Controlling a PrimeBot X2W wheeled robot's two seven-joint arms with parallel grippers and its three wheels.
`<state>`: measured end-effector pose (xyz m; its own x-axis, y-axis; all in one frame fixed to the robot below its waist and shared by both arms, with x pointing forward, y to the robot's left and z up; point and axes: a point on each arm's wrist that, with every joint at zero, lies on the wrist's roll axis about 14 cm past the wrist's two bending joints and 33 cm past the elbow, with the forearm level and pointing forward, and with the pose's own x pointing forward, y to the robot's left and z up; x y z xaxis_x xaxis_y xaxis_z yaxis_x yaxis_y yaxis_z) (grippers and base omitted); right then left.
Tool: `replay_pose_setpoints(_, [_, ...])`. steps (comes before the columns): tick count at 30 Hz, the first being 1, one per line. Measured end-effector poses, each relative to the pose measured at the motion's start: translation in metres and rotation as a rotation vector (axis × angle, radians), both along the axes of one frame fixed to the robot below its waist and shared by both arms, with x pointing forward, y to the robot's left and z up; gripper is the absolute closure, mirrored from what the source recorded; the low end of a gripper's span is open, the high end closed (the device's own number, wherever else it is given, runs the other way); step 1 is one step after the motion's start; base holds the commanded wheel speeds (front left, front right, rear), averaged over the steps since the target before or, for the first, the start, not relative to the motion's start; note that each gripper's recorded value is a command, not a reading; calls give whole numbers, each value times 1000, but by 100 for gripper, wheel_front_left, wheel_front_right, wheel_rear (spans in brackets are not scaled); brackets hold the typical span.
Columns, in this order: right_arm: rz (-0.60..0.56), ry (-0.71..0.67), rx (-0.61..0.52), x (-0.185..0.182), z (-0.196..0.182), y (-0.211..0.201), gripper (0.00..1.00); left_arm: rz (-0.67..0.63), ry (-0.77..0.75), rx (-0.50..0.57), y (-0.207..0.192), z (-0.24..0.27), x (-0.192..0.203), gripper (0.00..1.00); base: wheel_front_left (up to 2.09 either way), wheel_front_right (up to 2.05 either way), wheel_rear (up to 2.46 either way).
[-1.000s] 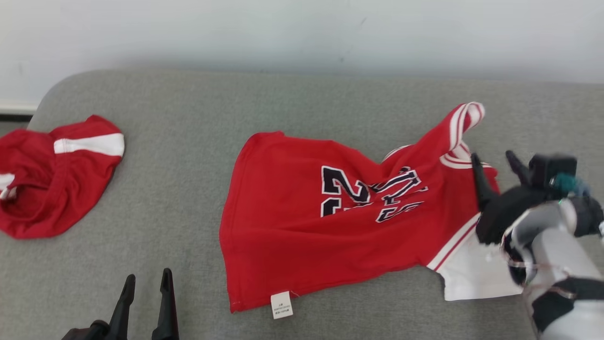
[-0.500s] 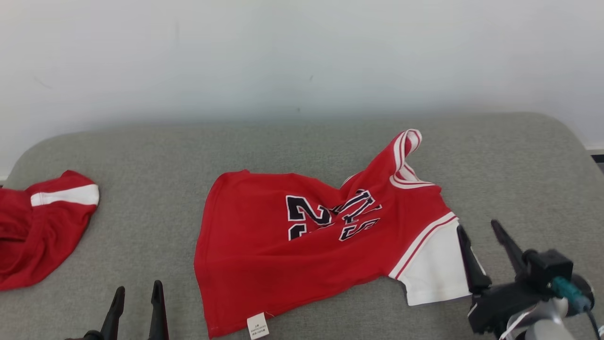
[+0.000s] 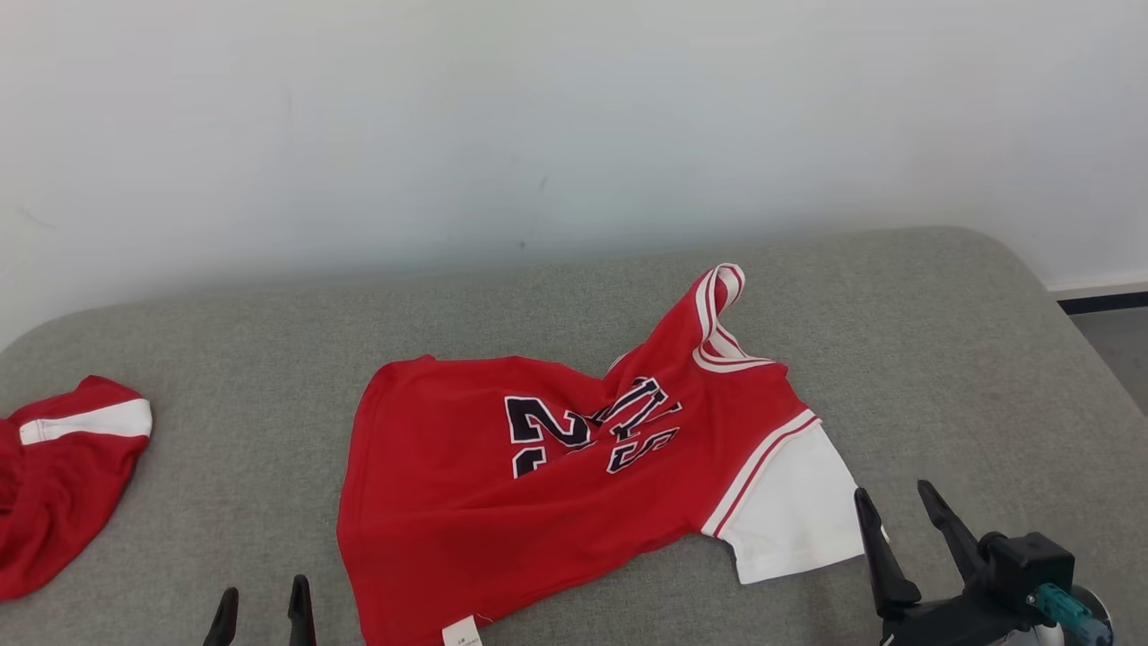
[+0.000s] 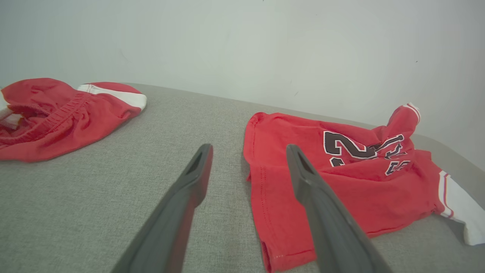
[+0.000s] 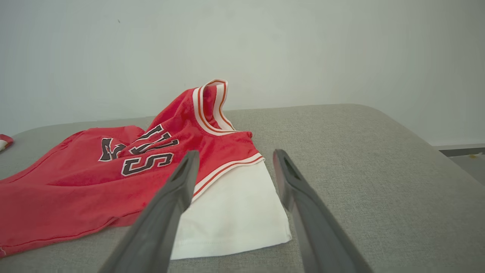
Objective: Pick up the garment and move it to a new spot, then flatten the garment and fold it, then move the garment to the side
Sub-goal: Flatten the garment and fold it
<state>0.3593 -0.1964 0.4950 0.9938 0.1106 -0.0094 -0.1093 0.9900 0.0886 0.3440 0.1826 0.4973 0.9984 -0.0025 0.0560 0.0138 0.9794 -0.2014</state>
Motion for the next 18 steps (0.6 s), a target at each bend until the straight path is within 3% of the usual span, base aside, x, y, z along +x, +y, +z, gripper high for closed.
replay_pose_setpoints(18, [-6, -2, 28, -9, 3, 4, 0, 4, 21, -2, 2, -8, -9, 0, 0, 0, 0])
